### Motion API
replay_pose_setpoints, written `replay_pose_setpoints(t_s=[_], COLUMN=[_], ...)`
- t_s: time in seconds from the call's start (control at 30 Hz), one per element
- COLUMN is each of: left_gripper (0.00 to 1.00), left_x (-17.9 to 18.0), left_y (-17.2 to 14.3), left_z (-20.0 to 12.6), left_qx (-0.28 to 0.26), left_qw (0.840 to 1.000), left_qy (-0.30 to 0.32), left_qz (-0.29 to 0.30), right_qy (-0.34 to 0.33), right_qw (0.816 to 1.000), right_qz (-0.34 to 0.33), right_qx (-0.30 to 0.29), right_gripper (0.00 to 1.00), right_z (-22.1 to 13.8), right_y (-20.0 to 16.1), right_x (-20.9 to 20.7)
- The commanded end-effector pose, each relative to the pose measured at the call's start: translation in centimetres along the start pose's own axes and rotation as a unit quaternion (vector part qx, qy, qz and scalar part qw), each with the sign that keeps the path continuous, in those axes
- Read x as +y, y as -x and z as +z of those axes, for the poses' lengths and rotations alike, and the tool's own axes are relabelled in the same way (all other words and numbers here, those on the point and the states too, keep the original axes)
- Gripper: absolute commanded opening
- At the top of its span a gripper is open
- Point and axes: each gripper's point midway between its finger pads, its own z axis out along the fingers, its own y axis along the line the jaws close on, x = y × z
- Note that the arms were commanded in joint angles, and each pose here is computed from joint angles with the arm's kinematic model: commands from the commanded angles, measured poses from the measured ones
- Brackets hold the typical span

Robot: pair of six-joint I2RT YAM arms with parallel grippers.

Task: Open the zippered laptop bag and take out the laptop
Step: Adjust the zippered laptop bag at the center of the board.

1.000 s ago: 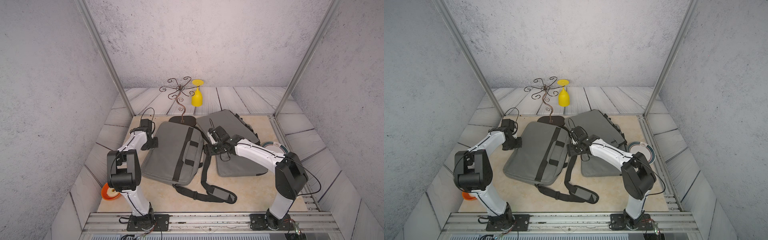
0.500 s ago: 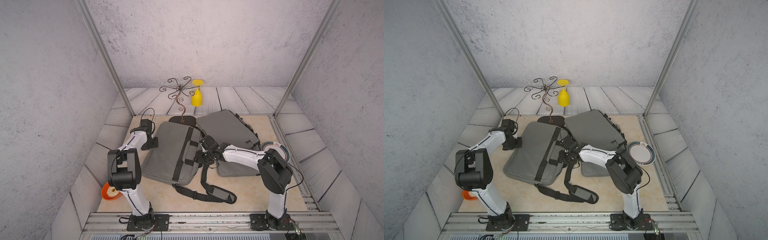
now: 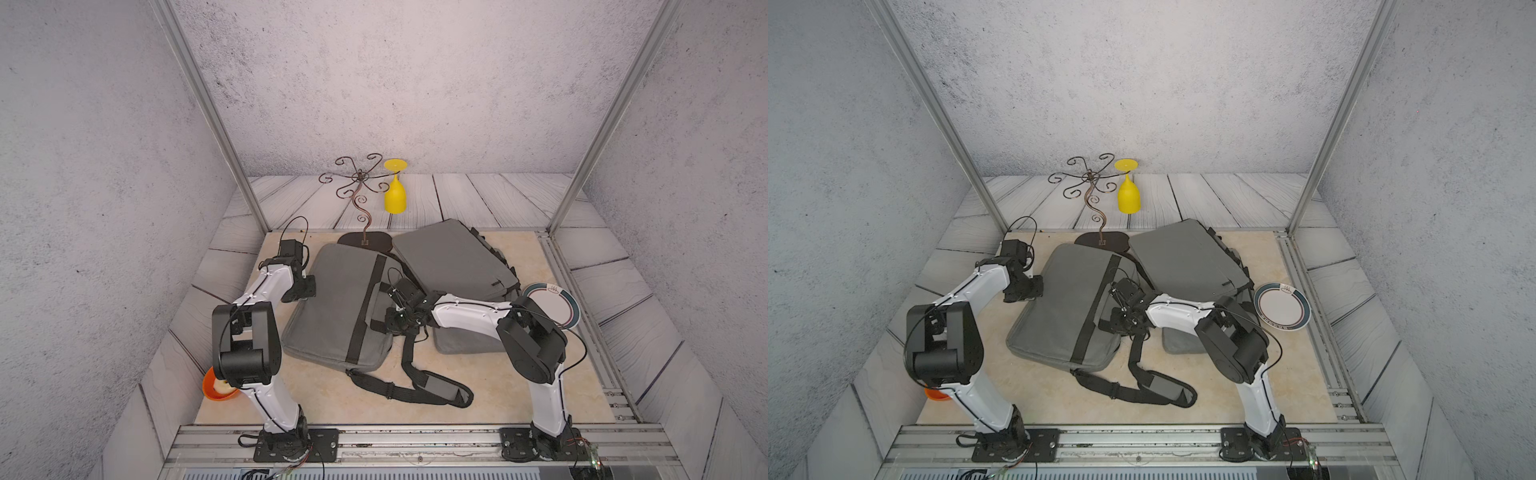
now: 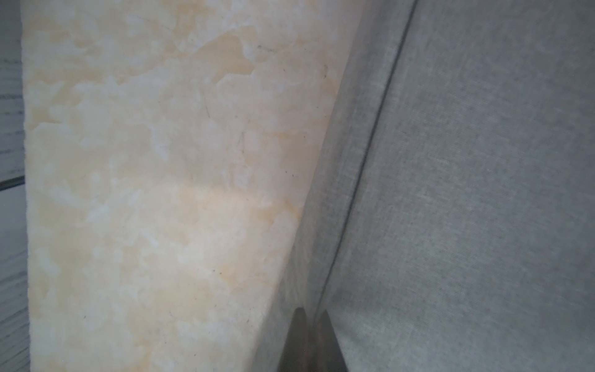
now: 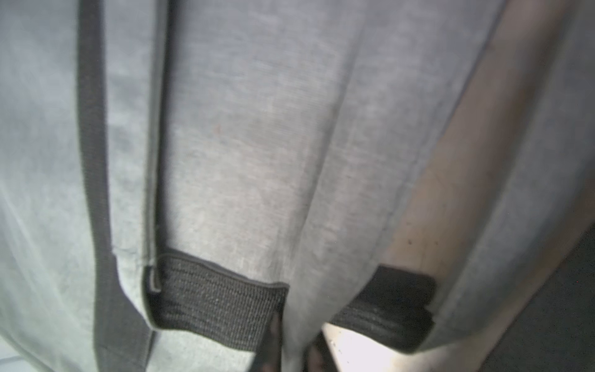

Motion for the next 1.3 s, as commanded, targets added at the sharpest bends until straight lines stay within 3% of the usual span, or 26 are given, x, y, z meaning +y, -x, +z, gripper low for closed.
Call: replay_pose_setpoints(t_s=[0.0, 0.3, 0.43, 0.53, 0.77, 1.03, 1.27], left_gripper=[0.0, 0.04, 0.28, 0.53, 0.96, 1.0, 0.9], left_x=[0.0, 0.3, 0.3, 0.2, 0.1, -4.2, -8.6], left_y=[-0.1, -2.9, -3.3, -3.6, -5.6, -10.8, -18.3], left_z=[-1.8, -1.3, -1.8, -2.8, -8.2, -14.5, -16.4], left_qx=[-0.012, 0.005, 0.009, 0.015, -0.012, -0.039, -0.009], left_qw=[1.0, 1.0, 1.0, 1.0, 0.999, 0.99, 0.986], left_qy=[-0.006, 0.0, -0.001, -0.007, -0.023, -0.11, -0.139], left_qz=[0.0, 0.0, -0.002, -0.004, -0.034, -0.084, -0.096], right_qy=[0.047, 0.126, 0.13, 0.123, 0.122, 0.128, 0.128], right_qw=[0.997, 0.983, 0.982, 0.984, 0.984, 0.985, 0.986], right_qz=[-0.033, -0.055, -0.044, -0.039, -0.03, -0.02, -0.015], right_qx=[-0.046, -0.122, -0.129, -0.124, -0.125, -0.117, -0.108], right_gripper=[0.03, 0.0, 0.0, 0.0, 0.0, 0.0, 0.0], right_z=[-3.8, -9.9, -10.8, -10.4, -10.3, -9.6, -9.1], right_y=[1.9, 4.8, 4.7, 4.4, 4.2, 4.3, 4.4], right_x=[4.0, 8.9, 8.7, 8.1, 7.7, 7.3, 6.6])
